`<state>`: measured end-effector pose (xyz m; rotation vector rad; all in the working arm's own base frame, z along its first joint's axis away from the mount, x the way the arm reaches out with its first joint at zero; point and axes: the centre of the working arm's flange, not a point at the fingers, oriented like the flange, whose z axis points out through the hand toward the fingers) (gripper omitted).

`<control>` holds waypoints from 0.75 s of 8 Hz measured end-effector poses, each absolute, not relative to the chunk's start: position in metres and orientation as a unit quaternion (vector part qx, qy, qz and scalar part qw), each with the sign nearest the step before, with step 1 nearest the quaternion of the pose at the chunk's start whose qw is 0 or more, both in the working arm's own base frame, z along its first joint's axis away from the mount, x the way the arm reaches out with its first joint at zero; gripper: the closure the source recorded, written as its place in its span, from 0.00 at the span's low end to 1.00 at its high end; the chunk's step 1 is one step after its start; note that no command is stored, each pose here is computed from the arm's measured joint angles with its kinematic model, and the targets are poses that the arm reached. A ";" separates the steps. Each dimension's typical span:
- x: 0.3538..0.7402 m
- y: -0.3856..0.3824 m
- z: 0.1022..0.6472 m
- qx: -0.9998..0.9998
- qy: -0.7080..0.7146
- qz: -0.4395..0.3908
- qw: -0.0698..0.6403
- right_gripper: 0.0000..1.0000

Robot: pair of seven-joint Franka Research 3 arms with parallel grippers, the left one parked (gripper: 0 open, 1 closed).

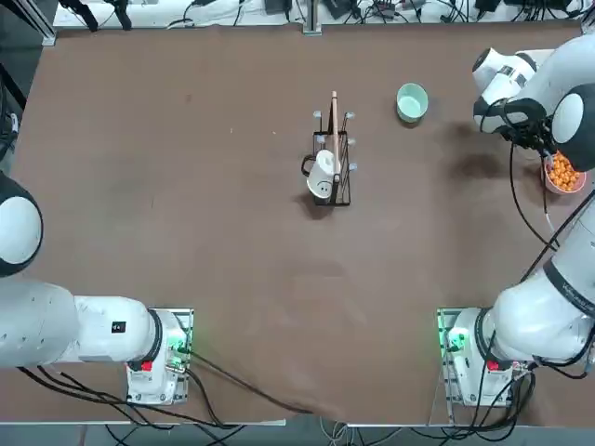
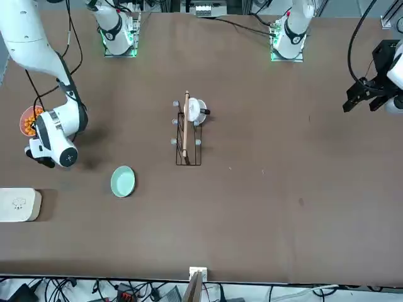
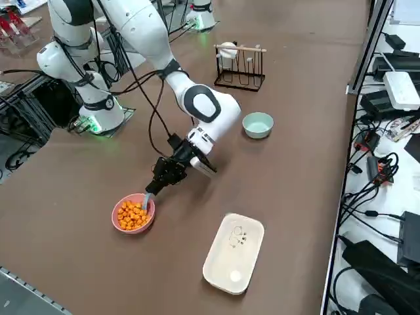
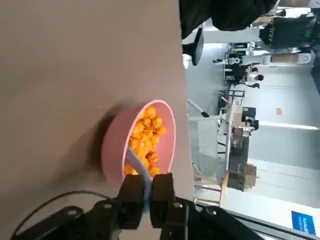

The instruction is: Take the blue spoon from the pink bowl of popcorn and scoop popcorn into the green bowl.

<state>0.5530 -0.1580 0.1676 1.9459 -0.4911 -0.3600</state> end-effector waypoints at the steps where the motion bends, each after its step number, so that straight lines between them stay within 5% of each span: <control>1: 0.553 -0.157 0.168 0.812 -0.204 -0.151 0.525 0.89; 6: 0.549 -0.146 0.147 0.801 -0.175 -0.158 0.550 0.89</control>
